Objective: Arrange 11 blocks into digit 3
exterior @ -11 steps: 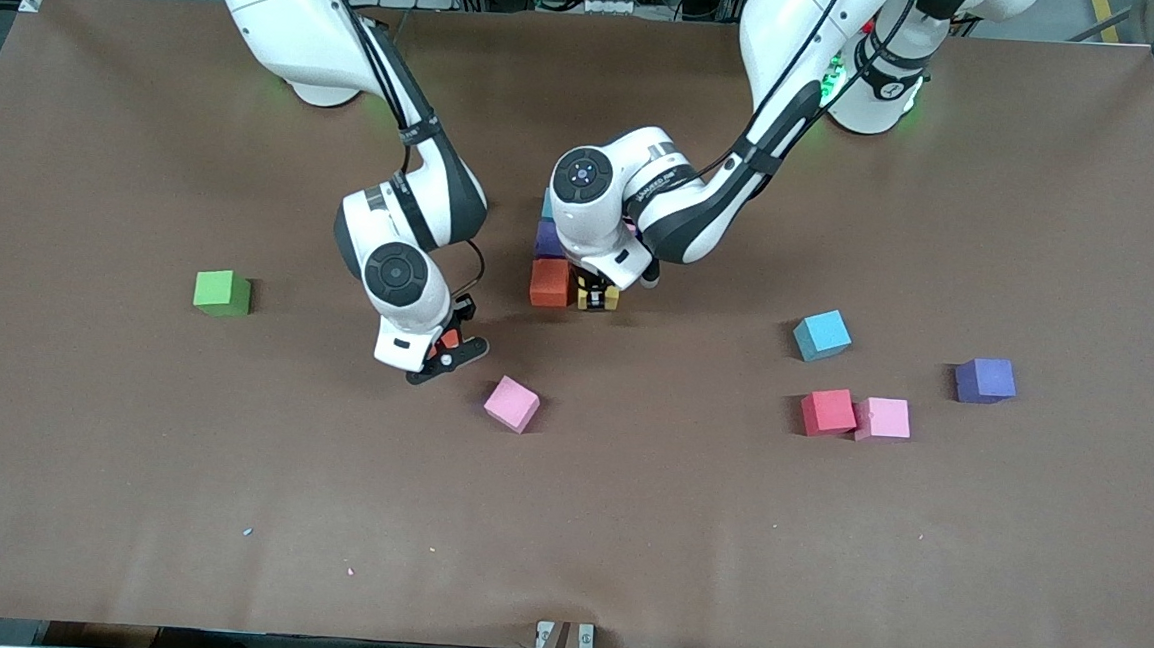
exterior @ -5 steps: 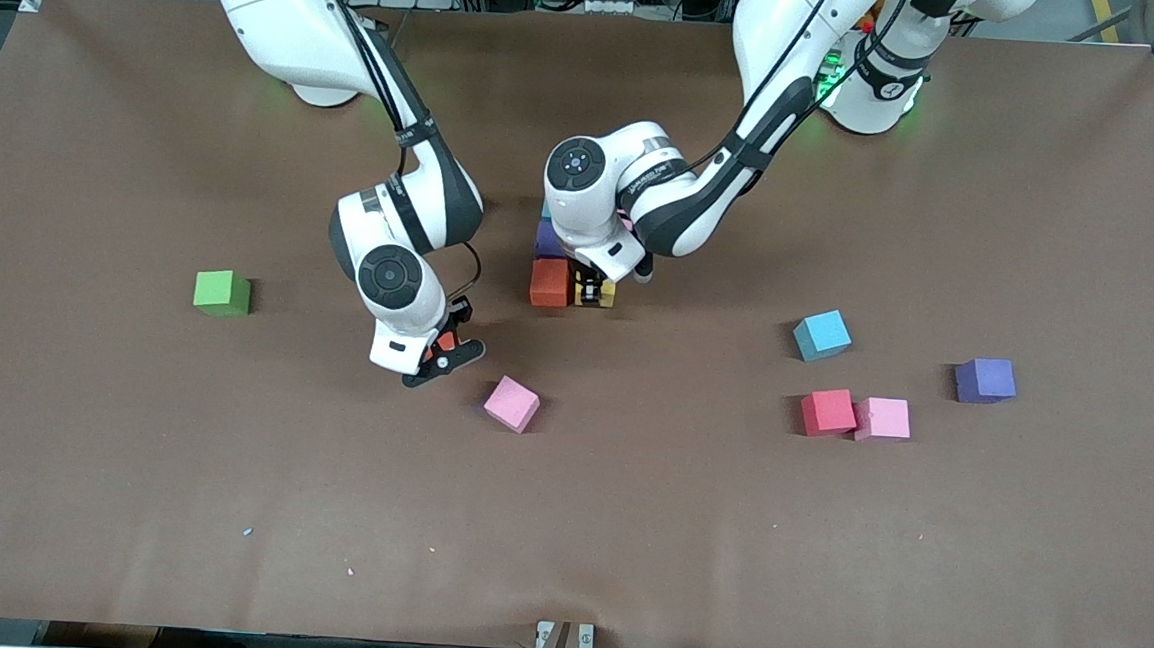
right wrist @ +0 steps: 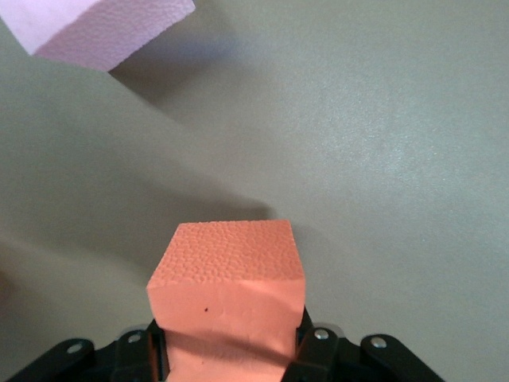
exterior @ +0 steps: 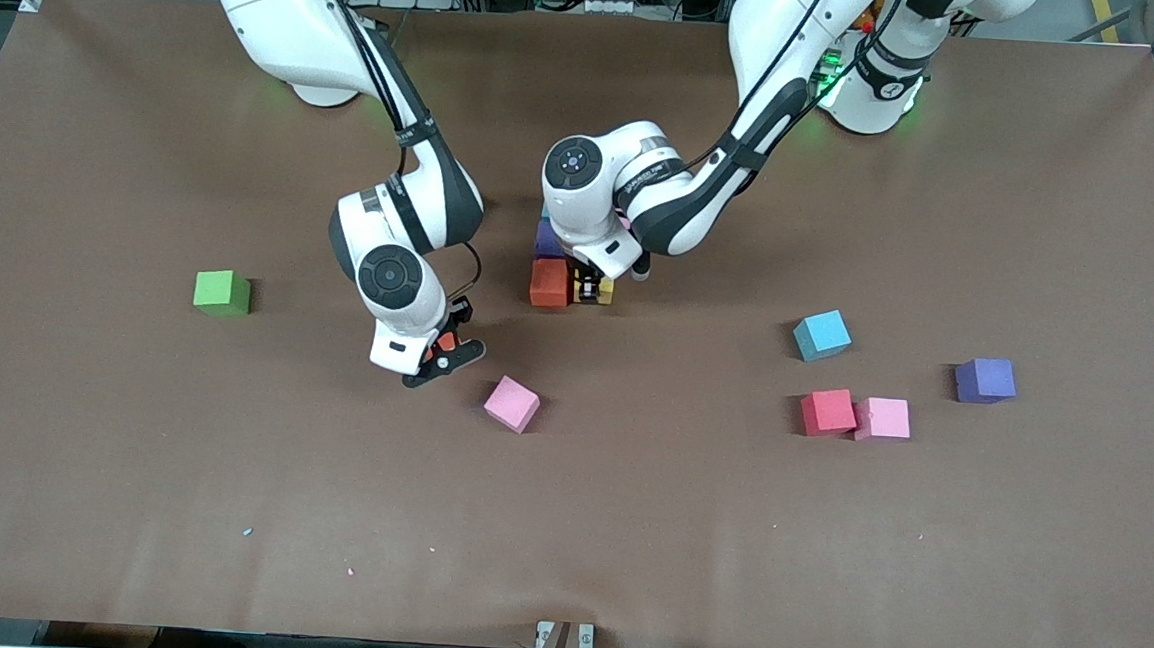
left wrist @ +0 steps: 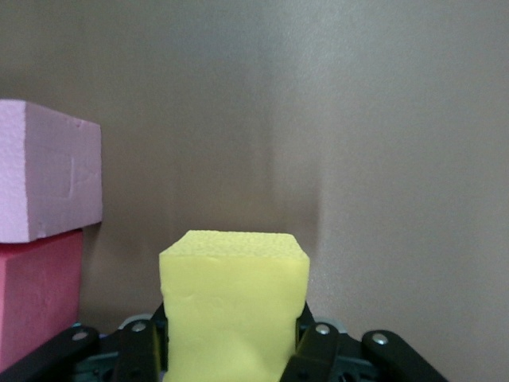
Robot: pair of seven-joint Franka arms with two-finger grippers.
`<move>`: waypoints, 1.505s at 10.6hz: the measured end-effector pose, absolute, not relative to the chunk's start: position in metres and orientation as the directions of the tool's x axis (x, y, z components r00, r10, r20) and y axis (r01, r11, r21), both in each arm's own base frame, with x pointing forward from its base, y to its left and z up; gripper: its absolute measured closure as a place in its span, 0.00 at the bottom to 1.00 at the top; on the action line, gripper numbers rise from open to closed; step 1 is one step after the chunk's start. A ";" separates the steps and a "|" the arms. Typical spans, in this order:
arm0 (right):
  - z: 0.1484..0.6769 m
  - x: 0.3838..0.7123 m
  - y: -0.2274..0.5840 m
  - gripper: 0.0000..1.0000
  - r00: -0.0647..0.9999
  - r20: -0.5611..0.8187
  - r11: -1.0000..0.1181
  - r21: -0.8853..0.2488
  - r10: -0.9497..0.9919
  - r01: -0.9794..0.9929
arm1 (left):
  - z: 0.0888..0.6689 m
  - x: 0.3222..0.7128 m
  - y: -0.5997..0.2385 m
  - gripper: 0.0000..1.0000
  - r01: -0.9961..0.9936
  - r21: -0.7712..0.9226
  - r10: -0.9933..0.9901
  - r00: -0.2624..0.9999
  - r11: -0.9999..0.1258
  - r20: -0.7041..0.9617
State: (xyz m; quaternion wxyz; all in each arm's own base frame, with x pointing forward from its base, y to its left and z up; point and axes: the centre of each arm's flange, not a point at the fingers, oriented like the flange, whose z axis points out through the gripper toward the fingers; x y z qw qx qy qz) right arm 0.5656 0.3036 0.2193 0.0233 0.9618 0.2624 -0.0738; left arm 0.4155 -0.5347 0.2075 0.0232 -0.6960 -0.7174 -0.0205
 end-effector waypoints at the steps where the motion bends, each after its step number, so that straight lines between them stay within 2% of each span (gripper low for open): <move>1: 0.219 0.566 0.304 0.44 0.851 -0.155 -0.861 0.006 0.501 0.508 | 0.207 0.416 -0.535 0.45 0.999 -0.001 0.997 -0.044 0.044 0.059; 6: 0.221 0.567 0.305 0.44 0.851 -0.155 -0.861 0.006 0.502 0.509 | 0.202 0.415 -0.535 0.45 0.998 -0.003 0.996 -0.068 0.068 0.060; 14: 0.225 0.568 0.306 0.44 0.849 -0.168 -0.860 0.003 0.502 0.510 | 0.197 0.407 -0.544 0.45 0.999 0.013 0.997 -0.033 0.032 0.064; 15: 0.225 0.568 0.306 0.44 0.849 -0.168 -0.860 0.003 0.502 0.510 | 0.197 0.407 -0.544 0.44 0.999 0.013 0.997 -0.033 0.032 0.064; 16: 0.225 0.568 0.306 0.44 0.848 -0.168 -0.860 0.003 0.502 0.510 | 0.197 0.407 -0.544 0.37 0.999 0.013 0.997 -0.034 0.033 0.064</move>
